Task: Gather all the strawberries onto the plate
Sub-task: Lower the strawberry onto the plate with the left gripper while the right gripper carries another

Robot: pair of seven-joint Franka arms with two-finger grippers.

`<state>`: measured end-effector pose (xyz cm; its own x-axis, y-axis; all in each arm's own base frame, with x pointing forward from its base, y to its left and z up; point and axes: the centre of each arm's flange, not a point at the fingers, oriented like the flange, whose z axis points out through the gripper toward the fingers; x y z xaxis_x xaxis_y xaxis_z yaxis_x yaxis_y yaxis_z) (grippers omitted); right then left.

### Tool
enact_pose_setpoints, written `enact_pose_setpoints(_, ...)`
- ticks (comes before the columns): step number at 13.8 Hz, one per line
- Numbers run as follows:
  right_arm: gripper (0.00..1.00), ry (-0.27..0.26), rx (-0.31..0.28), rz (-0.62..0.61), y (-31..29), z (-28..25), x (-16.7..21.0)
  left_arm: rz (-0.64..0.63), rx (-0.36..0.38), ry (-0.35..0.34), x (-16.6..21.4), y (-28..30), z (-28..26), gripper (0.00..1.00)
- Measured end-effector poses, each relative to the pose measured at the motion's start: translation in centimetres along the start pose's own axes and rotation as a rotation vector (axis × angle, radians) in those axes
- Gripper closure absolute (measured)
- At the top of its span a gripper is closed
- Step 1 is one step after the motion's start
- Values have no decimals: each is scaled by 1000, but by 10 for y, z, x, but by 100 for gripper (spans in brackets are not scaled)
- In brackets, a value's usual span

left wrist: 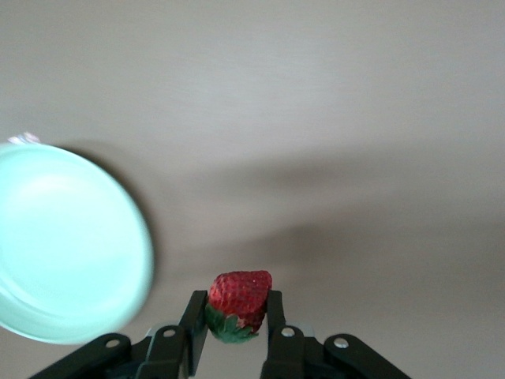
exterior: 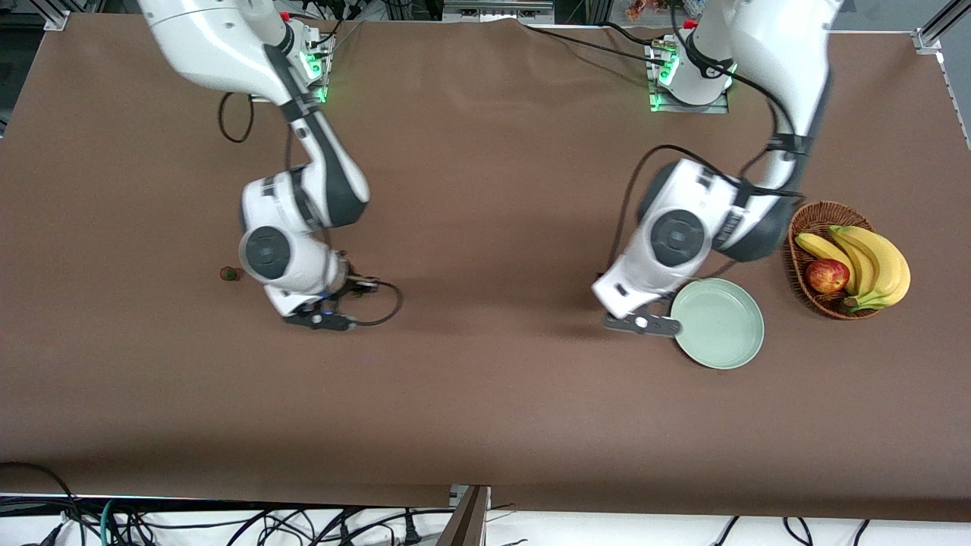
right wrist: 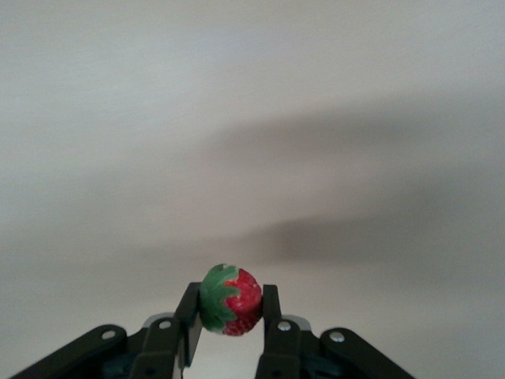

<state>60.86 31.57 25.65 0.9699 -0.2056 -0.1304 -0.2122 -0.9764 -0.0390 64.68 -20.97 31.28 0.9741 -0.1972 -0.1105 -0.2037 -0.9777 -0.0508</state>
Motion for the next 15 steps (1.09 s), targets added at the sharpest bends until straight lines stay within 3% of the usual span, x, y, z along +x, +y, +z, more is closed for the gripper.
enact_pose_setpoints(3, 65, 68, 60, 85, -91, 7, -37, 141, -16, -19, 2, -90, 12, 66)
enact_pose_setpoints(5, 65, 121, 154, 115, -134, 24, -60, 210, -28, -19, 2, -129, 23, 66)
enact_pose_setpoints(8, 65, 143, 292, 173, -177, 64, -93, 278, -41, -16, 3, -152, 54, 66)
enact_pose_setpoints(13, 65, 132, 315, 159, -202, 108, -129, 326, -62, -38, 4, -150, 104, 66)
enact_pose_setpoints(14, 61, 134, 318, 160, -203, 106, -128, 328, -63, -37, 4, -149, 105, 62)
enact_pose_setpoints(15, 50, 138, 323, 160, -204, 103, -127, 329, -63, -36, 5, -148, 104, 52)
